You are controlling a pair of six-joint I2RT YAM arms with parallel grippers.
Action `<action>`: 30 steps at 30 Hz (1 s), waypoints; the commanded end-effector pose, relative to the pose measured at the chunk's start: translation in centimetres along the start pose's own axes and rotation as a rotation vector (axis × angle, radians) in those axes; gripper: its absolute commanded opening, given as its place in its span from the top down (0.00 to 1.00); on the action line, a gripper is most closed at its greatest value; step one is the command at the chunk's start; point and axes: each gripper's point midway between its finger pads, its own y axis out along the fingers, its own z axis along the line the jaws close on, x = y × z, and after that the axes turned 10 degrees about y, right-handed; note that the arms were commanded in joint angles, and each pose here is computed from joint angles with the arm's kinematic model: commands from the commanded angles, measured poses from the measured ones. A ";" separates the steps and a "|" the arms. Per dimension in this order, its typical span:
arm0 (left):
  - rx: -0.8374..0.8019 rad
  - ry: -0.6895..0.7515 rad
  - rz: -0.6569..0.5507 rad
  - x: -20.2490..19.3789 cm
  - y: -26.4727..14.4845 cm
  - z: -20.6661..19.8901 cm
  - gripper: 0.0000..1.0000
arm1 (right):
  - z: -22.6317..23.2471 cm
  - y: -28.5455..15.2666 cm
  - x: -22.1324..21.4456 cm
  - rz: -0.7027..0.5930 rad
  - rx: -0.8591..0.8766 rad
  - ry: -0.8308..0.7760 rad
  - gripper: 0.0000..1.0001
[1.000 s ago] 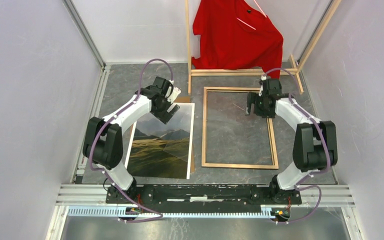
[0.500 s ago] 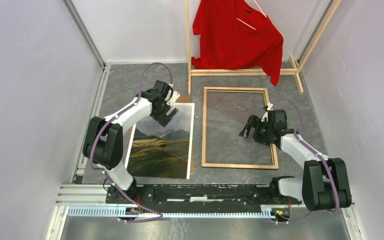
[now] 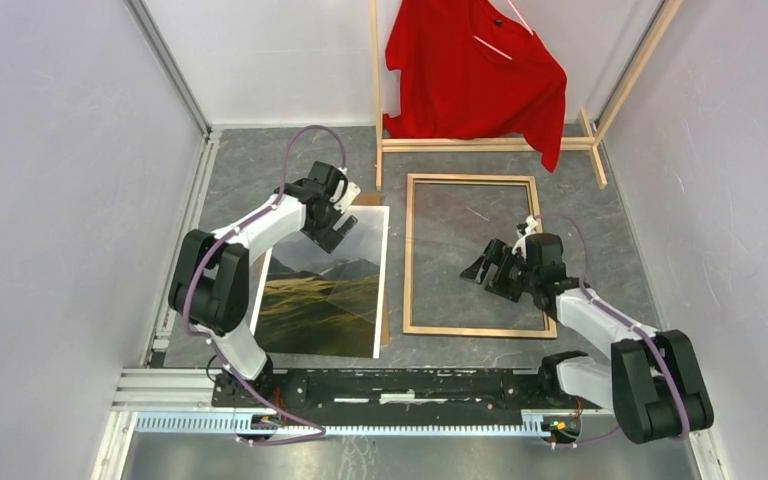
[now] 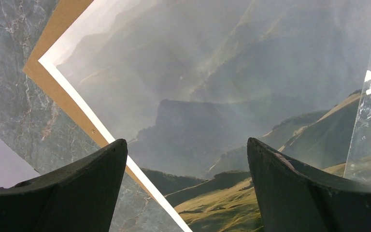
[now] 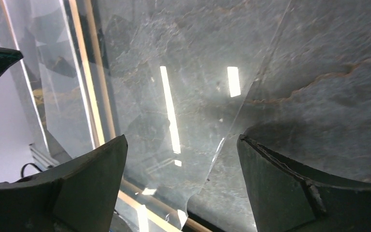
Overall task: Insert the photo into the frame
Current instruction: Place the photo frame item in the photo frame, then pick up the photo frame item from the photo frame.
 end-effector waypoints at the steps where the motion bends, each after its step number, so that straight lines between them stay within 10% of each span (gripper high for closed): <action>1: 0.022 0.017 0.000 0.2 0.6 0.4 0.00 | -3.6 -0.1 -4.4 0.081 -0.108 0.129 0.08; 30: -0.012 0.014 0.016 -0.6 1.0 -0.7 0.00 | -1.3 1.0 -5.9 -0.055 0.207 0.294 0.29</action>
